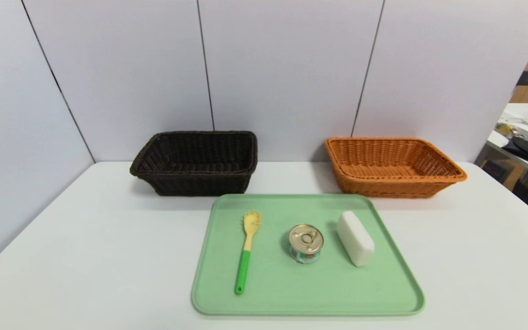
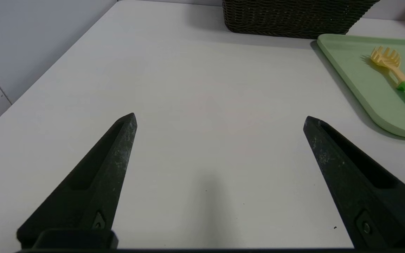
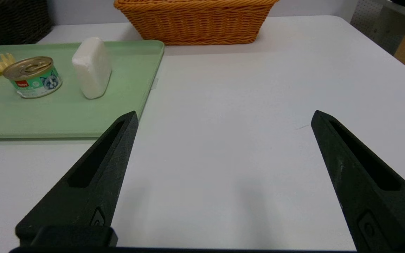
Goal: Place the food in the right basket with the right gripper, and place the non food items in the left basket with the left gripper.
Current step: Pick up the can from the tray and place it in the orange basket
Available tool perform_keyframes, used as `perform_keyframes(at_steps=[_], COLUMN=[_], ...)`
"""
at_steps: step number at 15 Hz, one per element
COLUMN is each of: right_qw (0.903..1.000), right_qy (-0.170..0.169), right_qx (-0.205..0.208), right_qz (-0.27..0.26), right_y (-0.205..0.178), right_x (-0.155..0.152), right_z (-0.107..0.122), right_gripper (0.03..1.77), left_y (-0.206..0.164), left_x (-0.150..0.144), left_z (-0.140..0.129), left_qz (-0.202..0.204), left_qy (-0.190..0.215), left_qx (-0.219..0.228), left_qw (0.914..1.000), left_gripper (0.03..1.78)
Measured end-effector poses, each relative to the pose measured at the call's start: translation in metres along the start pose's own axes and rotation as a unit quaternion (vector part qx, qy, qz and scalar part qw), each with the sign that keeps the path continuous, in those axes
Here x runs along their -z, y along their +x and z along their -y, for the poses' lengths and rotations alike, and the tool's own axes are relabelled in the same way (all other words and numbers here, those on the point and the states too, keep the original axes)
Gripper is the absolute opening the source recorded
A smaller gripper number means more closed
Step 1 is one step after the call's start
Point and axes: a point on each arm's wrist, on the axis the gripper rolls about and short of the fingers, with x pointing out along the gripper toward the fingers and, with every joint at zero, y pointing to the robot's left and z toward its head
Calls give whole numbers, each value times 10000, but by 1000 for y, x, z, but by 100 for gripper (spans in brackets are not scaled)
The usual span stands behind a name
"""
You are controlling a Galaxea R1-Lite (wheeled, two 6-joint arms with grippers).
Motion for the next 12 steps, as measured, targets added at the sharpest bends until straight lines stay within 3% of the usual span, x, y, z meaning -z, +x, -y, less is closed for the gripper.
perform_keyframes(at_steps=[12], right_qw=[10000], right_qy=[7], right_qx=[2], right_qz=[0], right_y=[0], right_x=[0], right_z=[0], right_gripper=[170], left_y=[0], left_x=[0], left_z=[0], left_qz=[-8], left_qy=[-23], left_qx=[3], left_qw=[10000], left_gripper=[169])
